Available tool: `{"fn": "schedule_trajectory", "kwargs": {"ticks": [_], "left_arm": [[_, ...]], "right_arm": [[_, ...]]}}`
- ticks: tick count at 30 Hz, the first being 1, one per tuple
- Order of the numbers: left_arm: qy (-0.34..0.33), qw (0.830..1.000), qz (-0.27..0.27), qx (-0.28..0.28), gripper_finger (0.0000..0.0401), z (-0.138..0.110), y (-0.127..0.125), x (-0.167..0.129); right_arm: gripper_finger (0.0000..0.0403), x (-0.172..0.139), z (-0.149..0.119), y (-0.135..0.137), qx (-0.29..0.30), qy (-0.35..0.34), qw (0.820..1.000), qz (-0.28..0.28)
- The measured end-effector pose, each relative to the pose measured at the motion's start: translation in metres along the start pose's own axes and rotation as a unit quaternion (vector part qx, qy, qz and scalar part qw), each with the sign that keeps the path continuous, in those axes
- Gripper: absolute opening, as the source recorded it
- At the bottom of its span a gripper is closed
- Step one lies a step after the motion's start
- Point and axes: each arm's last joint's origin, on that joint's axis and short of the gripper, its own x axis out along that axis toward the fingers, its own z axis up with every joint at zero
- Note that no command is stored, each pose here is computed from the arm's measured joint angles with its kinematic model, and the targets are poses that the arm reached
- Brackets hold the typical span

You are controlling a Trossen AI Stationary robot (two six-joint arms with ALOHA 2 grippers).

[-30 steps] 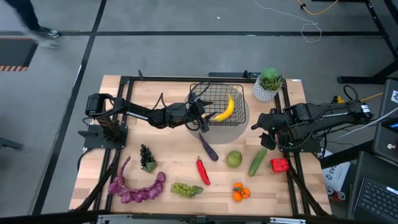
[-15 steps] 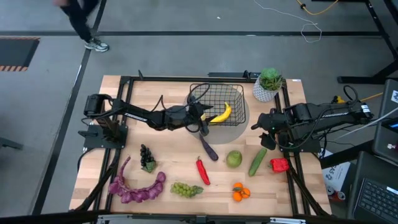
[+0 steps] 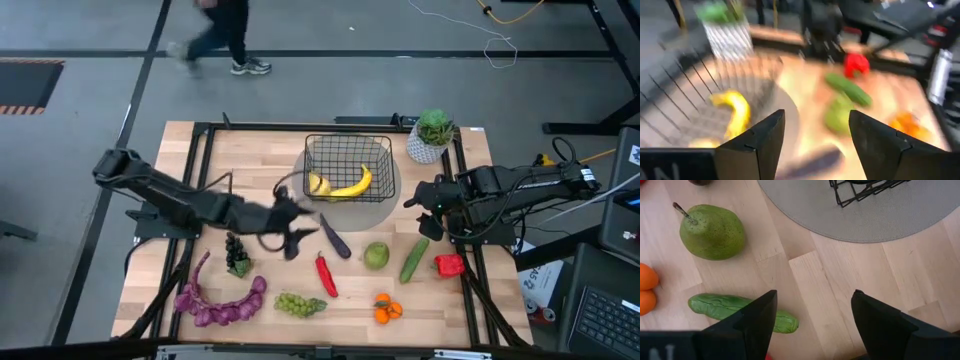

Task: Build produce basket
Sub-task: Put the black grapes into the black wire basket

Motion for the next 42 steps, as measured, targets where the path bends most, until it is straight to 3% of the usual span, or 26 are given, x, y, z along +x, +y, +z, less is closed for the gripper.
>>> {"fn": "schedule_trajectory", "kwargs": {"ticks": [5,8,14,19,25,28,42], "left_arm": [[0.131,0.990,-0.012,-0.043,0.0215,-0.034,-0.019,-0.022],[0.205,0.974,-0.003,-0.101,0.0215,-0.051,-0.026,-0.036],[0.268,0.935,0.046,-0.226,0.0215,-0.068,-0.032,-0.053],[0.331,0.886,0.094,-0.311,0.0215,-0.079,-0.032,-0.065],[0.394,0.797,0.234,-0.393,0.0215,-0.091,-0.017,-0.079],[0.410,0.766,0.277,-0.410,0.0215,-0.094,-0.012,-0.084],[0.410,0.745,0.313,-0.424,0.0215,-0.102,-0.013,-0.079]], "right_arm": [[0.0255,0.000,0.000,0.000,-0.001,0.000,1.000,0.000],[0.0255,0.000,0.000,0.000,-0.001,0.001,1.000,0.000],[0.0255,0.000,0.000,0.000,0.001,0.000,1.000,0.000],[0.0255,0.000,0.000,0.000,0.002,0.000,1.000,0.000],[0.0255,0.000,0.000,0.000,0.002,0.000,1.000,0.000],[0.0255,0.000,0.000,0.000,0.002,0.000,1.000,0.000],[0.0255,0.000,0.000,0.000,0.002,0.000,1.000,0.000]]}}
